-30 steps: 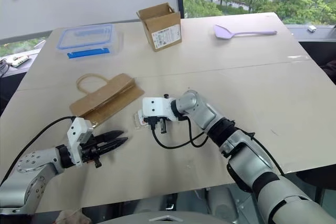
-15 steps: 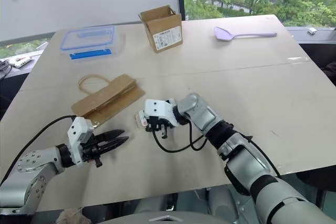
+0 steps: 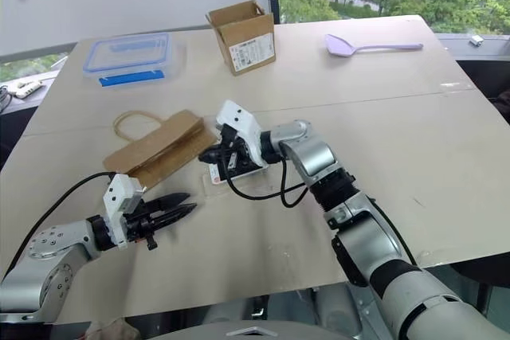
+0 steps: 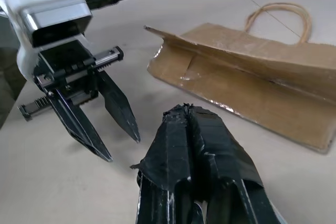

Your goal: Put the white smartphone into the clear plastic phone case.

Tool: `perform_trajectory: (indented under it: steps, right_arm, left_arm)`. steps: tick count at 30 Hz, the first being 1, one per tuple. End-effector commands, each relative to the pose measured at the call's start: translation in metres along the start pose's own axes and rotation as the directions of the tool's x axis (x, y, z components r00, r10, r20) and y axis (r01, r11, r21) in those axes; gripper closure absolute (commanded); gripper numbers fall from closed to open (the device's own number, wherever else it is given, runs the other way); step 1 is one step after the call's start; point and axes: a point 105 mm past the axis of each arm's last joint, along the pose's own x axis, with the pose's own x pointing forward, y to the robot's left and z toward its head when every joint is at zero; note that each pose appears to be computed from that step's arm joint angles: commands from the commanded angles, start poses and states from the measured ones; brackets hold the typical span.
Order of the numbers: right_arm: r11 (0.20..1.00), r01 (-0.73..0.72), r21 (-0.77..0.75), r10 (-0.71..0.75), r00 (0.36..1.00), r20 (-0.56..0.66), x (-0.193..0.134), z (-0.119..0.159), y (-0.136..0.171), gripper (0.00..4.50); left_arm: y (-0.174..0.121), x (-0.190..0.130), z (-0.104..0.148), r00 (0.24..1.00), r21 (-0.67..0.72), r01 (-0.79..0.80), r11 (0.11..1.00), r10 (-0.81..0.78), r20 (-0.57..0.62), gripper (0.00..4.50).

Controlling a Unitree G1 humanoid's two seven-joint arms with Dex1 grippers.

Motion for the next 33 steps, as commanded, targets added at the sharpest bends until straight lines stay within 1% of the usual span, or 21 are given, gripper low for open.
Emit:
perform_trajectory:
  steps: [1,5,7,9,11,13,18,21,23,24,26,28,29,31,33]
  right_arm:
    - [0.994,0.079,-0.069,-0.079,0.997,0.003,0.002,0.007,-0.012,4.50]
    - [0.951,0.258,-0.170,-0.277,0.956,-0.099,0.008,-0.011,-0.043,4.50]
    - [0.934,0.281,-0.222,-0.317,0.937,-0.149,0.010,-0.019,-0.050,4.50]
    - [0.934,0.251,-0.256,-0.305,0.932,-0.199,0.012,-0.028,-0.051,4.50]
    - [0.941,0.219,-0.256,-0.278,0.935,-0.222,0.013,-0.032,-0.049,4.50]
    - [0.951,0.151,-0.270,-0.221,0.942,-0.252,0.012,-0.036,-0.043,4.50]
    - [0.952,0.083,-0.294,-0.171,0.943,-0.285,0.008,-0.041,-0.036,4.50]
    - [0.948,0.111,-0.298,-0.193,0.945,-0.264,0.007,-0.038,-0.038,4.50]
    - [0.932,0.159,-0.326,-0.238,0.946,-0.220,0.005,-0.027,-0.043,4.50]
    - [0.924,0.183,-0.335,-0.256,0.948,-0.187,0.004,-0.021,-0.045,4.50]
    - [0.921,0.216,-0.326,-0.252,0.965,-0.072,0.002,0.002,-0.043,4.50]
    - [0.934,0.203,-0.294,-0.201,0.979,0.036,-0.006,0.026,-0.034,4.50]
    - [0.942,0.186,-0.278,-0.174,0.982,0.067,-0.012,0.034,-0.029,4.50]
    - [0.951,0.167,-0.261,-0.151,0.985,0.080,-0.027,0.040,-0.022,4.50]
    - [0.949,0.158,-0.272,-0.153,0.987,0.040,-0.044,0.034,-0.018,4.50]
  left_arm:
    - [0.002,-0.002,0.004,1.000,0.014,-0.015,1.000,0.015,0.021,3.04]
    - [-0.001,-0.003,0.002,1.000,0.009,-0.017,1.000,0.017,0.021,3.04]
    - [-0.002,-0.002,0.002,1.000,0.008,-0.017,1.000,0.017,0.022,3.04]
    - [-0.002,-0.002,0.002,1.000,0.008,-0.019,1.000,0.018,0.023,3.04]
    - [-0.002,-0.003,0.002,1.000,0.007,-0.020,1.000,0.020,0.023,3.04]
    - [-0.001,-0.003,0.002,0.999,0.008,-0.023,1.000,0.022,0.023,3.04]
    - [-0.001,-0.004,0.001,0.999,0.006,-0.024,1.000,0.024,0.021,3.04]
    - [-0.001,-0.003,0.001,1.000,0.005,-0.021,1.000,0.021,0.022,3.04]
    - [-0.001,-0.002,0.001,1.000,0.005,-0.018,1.000,0.018,0.022,3.04]
    - [-0.001,-0.002,0.001,1.000,0.006,-0.017,1.000,0.017,0.022,3.04]
    - [-0.001,-0.001,0.001,1.000,0.007,-0.015,1.000,0.015,0.022,3.04]
    - [-0.001,-0.001,0.002,1.000,0.007,-0.013,1.000,0.013,0.023,3.04]
    - [-0.001,0.000,0.002,1.000,0.008,-0.012,1.000,0.012,0.023,3.04]
    - [-0.001,0.001,0.003,1.000,0.006,-0.014,1.000,0.014,0.026,3.04]
    - [-0.001,0.004,0.005,0.999,0.004,-0.013,1.000,0.013,0.034,3.04]
